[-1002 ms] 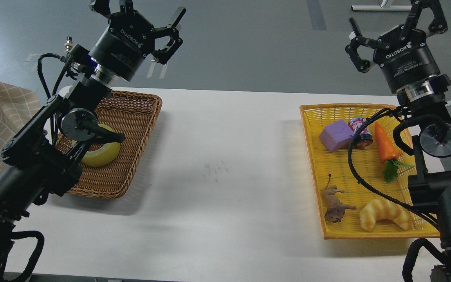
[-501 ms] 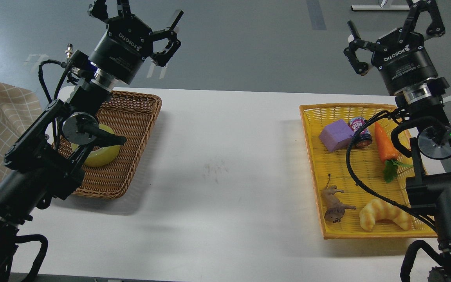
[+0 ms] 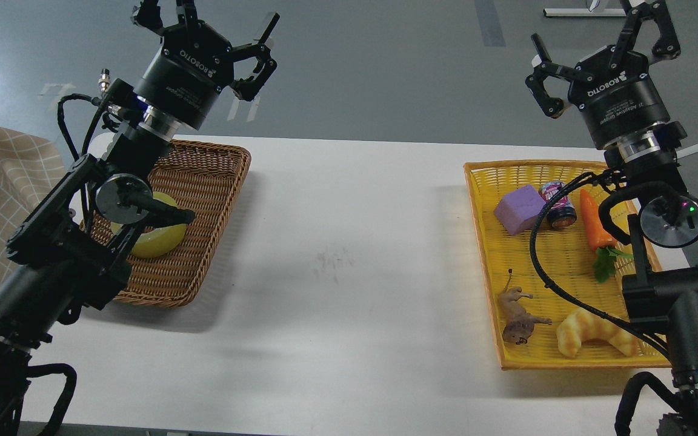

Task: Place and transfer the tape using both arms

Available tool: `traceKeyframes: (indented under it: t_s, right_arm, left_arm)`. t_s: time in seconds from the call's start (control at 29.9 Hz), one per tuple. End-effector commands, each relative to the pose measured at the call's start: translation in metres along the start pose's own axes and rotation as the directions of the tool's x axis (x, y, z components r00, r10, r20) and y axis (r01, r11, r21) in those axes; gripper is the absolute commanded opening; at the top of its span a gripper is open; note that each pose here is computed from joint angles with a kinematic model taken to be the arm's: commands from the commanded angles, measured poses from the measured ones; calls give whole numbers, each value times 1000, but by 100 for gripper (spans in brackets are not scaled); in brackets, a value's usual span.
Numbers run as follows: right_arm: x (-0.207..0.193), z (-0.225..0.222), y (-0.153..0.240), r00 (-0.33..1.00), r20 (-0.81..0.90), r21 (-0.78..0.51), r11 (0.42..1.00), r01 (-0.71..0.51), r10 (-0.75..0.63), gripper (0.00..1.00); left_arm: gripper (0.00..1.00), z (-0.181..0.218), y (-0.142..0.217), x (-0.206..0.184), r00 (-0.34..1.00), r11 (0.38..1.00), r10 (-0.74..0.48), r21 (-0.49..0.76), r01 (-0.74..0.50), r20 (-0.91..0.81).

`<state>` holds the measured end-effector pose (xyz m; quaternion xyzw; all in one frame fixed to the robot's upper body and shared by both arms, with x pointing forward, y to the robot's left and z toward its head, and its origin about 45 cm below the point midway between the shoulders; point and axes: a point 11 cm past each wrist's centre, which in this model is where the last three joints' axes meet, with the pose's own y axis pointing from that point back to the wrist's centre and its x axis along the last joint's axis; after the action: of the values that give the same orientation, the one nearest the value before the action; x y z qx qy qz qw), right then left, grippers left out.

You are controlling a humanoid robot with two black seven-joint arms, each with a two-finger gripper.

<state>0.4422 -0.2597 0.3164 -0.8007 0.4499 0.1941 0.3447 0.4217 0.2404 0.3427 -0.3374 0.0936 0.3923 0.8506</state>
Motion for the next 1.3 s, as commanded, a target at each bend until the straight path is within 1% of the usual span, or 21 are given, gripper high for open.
traceKeyframes:
  t_s: [0.0,1.27]
  right_arm:
    - [0,1,0,1000,1,-1,1000,-1,1,100]
    - [-1,6,4,1000,1,-12,1000,3,-3,100]
  left_arm:
    - [98,-2,1,0,1000,1000,3,2,-3,-4]
    - [98,-8,5,1,1000,1000,15,-3,-15,-26]
